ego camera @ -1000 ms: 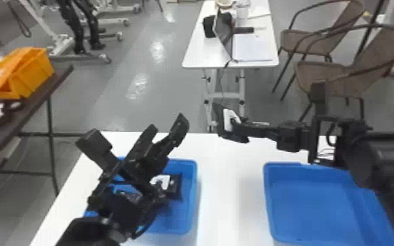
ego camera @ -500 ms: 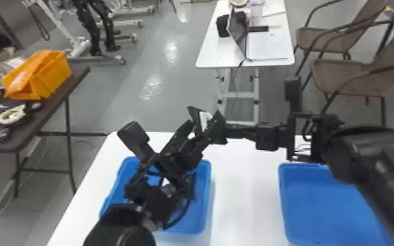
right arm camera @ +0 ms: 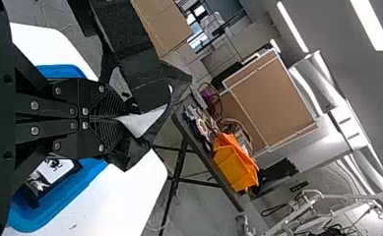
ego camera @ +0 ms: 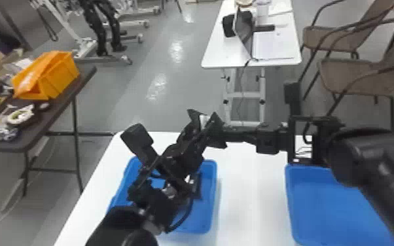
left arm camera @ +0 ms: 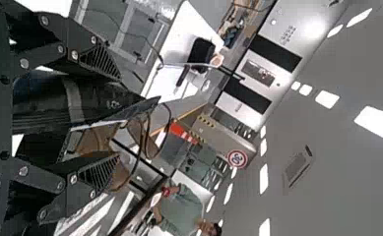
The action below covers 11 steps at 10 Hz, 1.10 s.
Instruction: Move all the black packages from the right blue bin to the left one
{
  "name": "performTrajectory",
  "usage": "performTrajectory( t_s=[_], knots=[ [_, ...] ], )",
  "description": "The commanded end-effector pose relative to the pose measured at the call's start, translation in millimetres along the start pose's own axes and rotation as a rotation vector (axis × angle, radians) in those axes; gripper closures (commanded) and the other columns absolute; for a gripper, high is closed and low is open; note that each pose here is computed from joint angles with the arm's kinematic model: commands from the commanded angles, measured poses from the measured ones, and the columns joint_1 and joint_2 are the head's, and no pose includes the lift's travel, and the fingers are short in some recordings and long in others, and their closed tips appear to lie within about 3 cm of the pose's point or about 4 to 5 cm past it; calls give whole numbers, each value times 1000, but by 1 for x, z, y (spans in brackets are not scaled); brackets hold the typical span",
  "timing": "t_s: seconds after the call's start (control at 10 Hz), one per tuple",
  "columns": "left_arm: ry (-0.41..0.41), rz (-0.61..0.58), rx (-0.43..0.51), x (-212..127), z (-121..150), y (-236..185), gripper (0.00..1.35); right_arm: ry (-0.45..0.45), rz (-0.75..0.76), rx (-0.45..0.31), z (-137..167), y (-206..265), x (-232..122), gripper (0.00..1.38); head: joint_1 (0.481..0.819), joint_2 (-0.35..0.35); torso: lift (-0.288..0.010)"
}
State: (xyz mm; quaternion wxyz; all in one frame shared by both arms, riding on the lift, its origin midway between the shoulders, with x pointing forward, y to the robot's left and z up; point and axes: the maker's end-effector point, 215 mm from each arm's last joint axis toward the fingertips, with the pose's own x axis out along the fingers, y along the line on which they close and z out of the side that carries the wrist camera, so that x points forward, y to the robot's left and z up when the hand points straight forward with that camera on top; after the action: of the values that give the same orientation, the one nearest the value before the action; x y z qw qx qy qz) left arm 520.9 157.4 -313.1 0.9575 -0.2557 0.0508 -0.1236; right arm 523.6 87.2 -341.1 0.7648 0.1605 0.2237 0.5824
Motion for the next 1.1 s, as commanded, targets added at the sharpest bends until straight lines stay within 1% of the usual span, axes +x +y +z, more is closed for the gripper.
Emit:
performTrajectory(
  t_s=[0.0,0.4,0.5,0.6,0.7,0.8,0.9,1.0],
  knots=[
    [-49,16,29,-4,12,3,1243,1,-1,2,-1,0,0,1181,695,252,-42],
    [-76,18,33,-5,21,2,1243,-9,-3,-6,3,-2,-1,1181,695,264,-42],
    [-84,18,31,-6,24,2,1243,-16,-1,3,4,-3,-1,1144,695,264,-42],
    [-93,24,40,-7,27,5,1243,-42,5,21,5,-5,-2,800,695,265,-42],
    [-109,51,93,-13,33,19,1243,-72,-26,16,9,-17,-13,203,695,265,-42],
    [-115,118,203,-25,40,48,1243,-108,-106,-22,12,-37,-37,-2,695,267,-42],
    [-121,210,377,-46,44,79,1243,-161,-224,-33,7,-59,-73,116,695,268,-42],
    [-94,291,500,-68,35,103,1242,-218,-360,-39,2,-79,-119,243,695,267,-42]
  ],
)
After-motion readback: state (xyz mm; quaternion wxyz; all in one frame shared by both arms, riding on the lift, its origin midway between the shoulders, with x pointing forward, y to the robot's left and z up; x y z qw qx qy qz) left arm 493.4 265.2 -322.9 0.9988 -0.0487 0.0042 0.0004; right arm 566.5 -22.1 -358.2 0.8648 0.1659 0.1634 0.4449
